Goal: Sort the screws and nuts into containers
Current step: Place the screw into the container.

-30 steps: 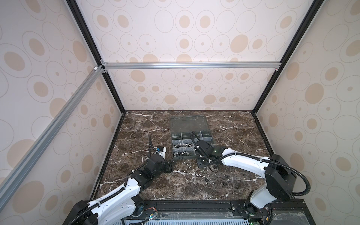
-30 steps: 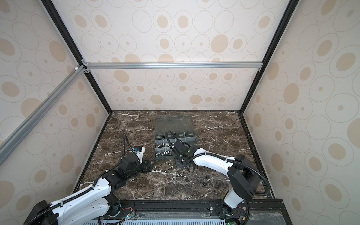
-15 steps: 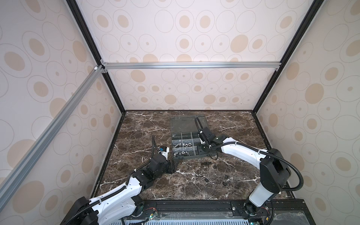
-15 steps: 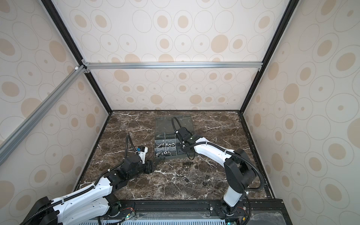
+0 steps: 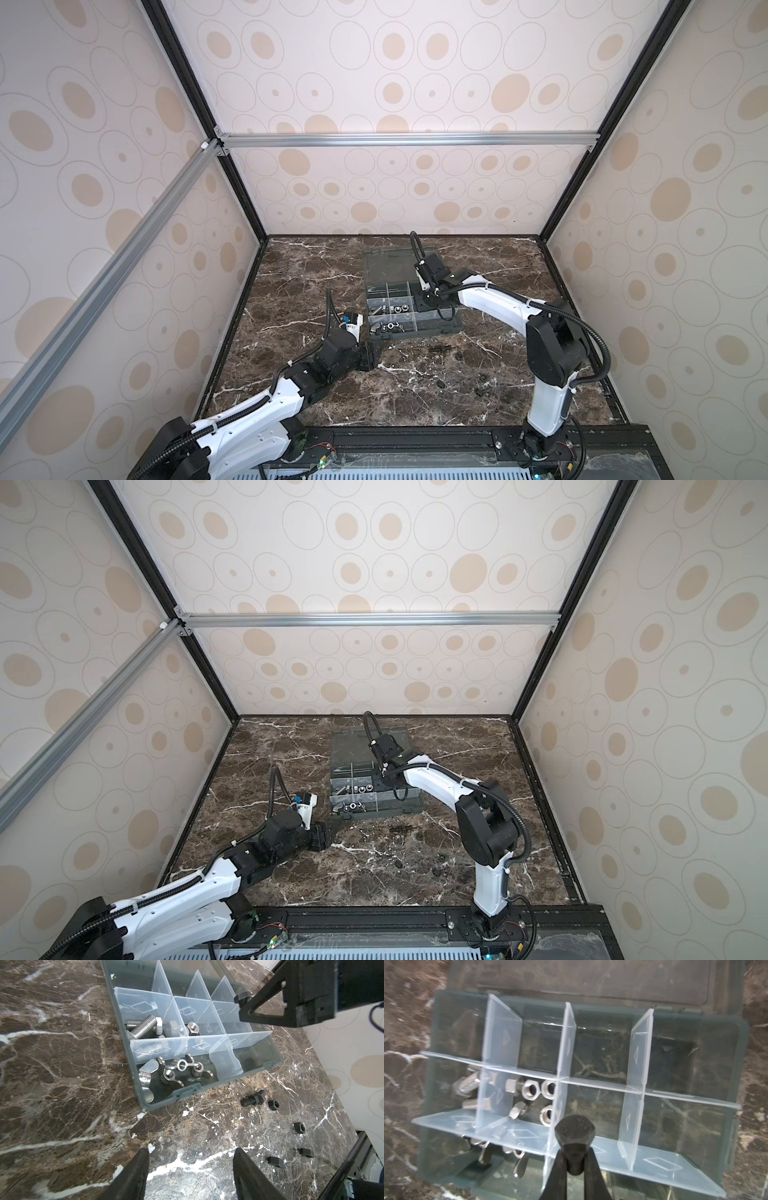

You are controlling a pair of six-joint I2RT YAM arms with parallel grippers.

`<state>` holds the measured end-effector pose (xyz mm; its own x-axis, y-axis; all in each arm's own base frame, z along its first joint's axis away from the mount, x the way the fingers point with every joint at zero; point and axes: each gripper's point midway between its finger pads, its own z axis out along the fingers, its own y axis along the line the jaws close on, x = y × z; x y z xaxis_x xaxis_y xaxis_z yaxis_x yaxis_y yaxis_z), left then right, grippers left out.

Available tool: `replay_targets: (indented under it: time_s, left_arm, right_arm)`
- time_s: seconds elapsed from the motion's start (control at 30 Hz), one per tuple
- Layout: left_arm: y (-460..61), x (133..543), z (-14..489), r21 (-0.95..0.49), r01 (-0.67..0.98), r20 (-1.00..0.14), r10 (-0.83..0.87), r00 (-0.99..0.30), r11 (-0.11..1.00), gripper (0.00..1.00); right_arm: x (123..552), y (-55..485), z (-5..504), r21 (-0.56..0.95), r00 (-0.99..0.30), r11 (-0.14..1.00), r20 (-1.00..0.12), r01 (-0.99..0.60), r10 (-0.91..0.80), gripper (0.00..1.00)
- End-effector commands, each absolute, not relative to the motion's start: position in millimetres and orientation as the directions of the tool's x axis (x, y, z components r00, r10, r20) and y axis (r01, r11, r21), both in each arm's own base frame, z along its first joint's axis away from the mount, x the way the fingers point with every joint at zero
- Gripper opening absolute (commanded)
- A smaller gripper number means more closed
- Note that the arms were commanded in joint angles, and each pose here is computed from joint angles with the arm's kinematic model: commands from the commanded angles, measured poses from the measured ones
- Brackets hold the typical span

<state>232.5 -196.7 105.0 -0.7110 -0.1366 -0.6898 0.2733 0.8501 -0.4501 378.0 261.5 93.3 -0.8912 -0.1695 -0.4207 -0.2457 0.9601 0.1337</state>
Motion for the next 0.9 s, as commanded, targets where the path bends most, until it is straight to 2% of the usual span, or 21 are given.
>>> replay_targets:
  time_s: [0.0, 0.43, 0.87]
  left_arm:
    - [-201.5, 238.5, 126.5, -0.480, 0.276, -0.711, -0.185, -0.678, 0.832, 0.64]
    - [-203.5, 236.9, 127.0, -0.487, 0.279, -0.710, -0.188, -0.679, 0.828, 0.64]
    - [-208.1, 236.0, 119.8, -0.482, 0.287, -0.705, -0.172, -0.688, 0.828, 0.65]
  right_arm:
    - [384.8, 254.8, 91.2, 0.123, -0.898, 0.963, -0.406, -0.239, -0.170, 0.08]
    - [387.2, 251.3, 86.2, 0.134, -0.909, 0.965, -0.384, -0.225, -0.158, 0.09]
    - [341.9, 232.6, 92.9, 0.166, -0.913, 0.963, -0.385, -0.213, -0.135, 0.09]
